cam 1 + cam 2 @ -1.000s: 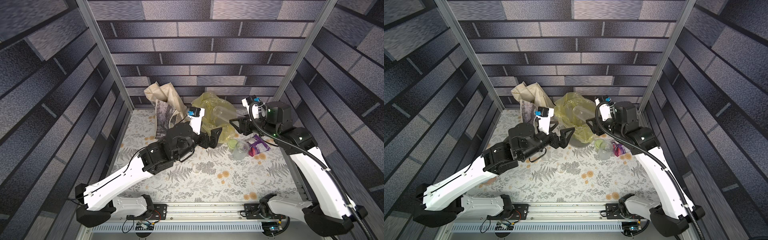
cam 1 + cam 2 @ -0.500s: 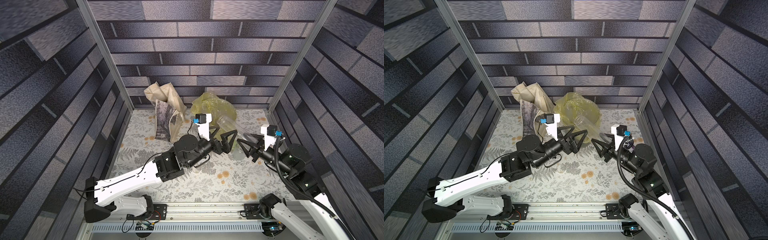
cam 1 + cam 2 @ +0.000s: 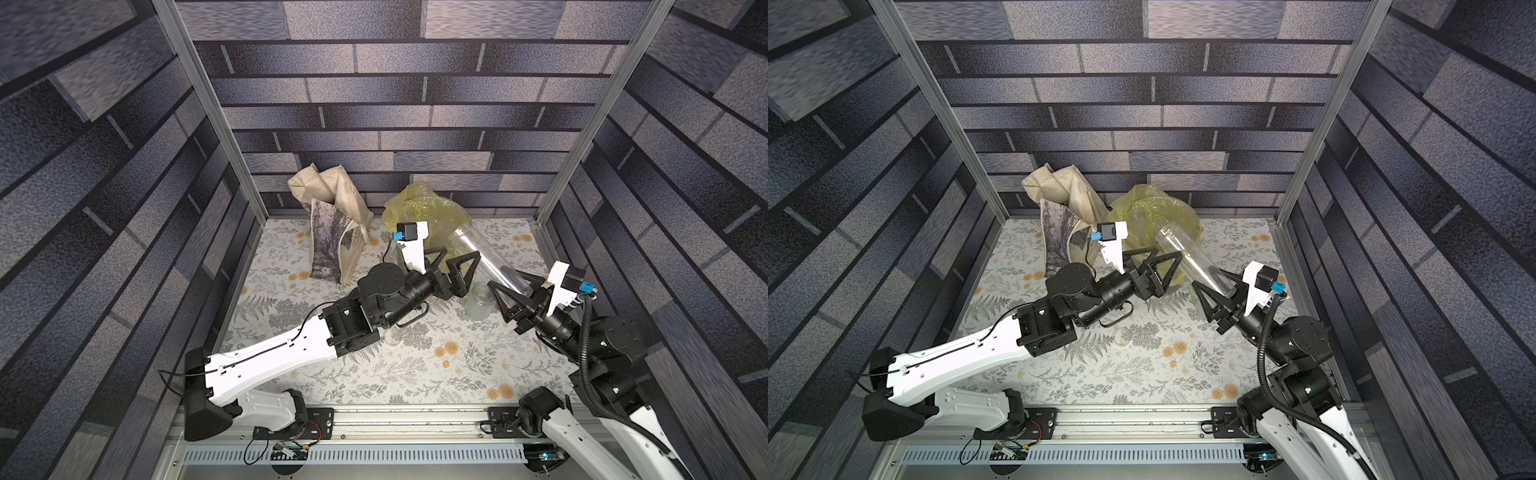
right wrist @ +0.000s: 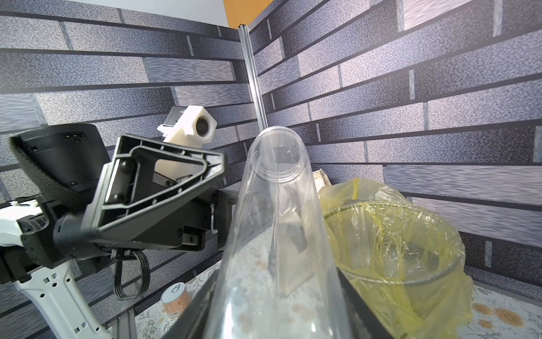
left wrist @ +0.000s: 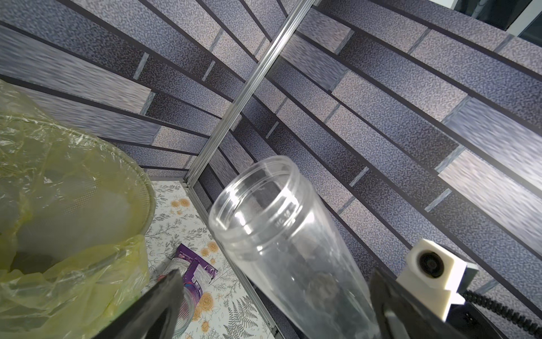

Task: Empty moldy mung beans from jars
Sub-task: Place the jar at the center of the board.

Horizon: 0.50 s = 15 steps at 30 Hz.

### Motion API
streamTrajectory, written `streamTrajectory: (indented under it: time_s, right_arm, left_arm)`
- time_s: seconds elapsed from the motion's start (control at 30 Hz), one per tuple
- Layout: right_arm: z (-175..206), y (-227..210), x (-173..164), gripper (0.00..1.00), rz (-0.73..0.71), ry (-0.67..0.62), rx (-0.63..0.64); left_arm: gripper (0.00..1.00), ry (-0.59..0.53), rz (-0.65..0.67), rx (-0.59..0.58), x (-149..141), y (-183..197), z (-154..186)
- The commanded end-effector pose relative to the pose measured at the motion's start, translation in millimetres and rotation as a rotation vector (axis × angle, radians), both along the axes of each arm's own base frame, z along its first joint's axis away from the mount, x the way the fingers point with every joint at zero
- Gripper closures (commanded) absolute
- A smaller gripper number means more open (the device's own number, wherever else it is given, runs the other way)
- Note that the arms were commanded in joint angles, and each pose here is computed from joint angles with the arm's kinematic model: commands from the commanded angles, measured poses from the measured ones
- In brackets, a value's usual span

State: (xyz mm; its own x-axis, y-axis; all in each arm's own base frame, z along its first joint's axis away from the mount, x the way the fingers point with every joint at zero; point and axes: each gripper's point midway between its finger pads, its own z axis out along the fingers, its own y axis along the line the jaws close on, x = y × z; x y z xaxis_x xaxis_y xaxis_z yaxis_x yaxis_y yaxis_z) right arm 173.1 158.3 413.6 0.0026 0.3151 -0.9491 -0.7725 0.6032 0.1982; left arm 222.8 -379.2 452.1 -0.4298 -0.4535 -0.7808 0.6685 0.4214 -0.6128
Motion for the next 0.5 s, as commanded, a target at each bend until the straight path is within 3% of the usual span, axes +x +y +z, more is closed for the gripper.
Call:
streamTrajectory:
  time_s: [0.0,0.13,0.47]
  right_arm:
    - [4,0,-5,0.67,0.033,-0.031,0.061]
    - [-1,7,-7,0.67,0.089,-0.018,0.096]
    - [-5,11,-4,0.66,0.108,-0.022,0.111]
  left_arm:
    - [0.0,-0.014,-0.037,-0.076,4,-7,23]
    - [0.02,-0.017,-0.068,-0.076,7,-19,24]
    - [0.39,0.042,-0.134,-0.101,17,-28,9]
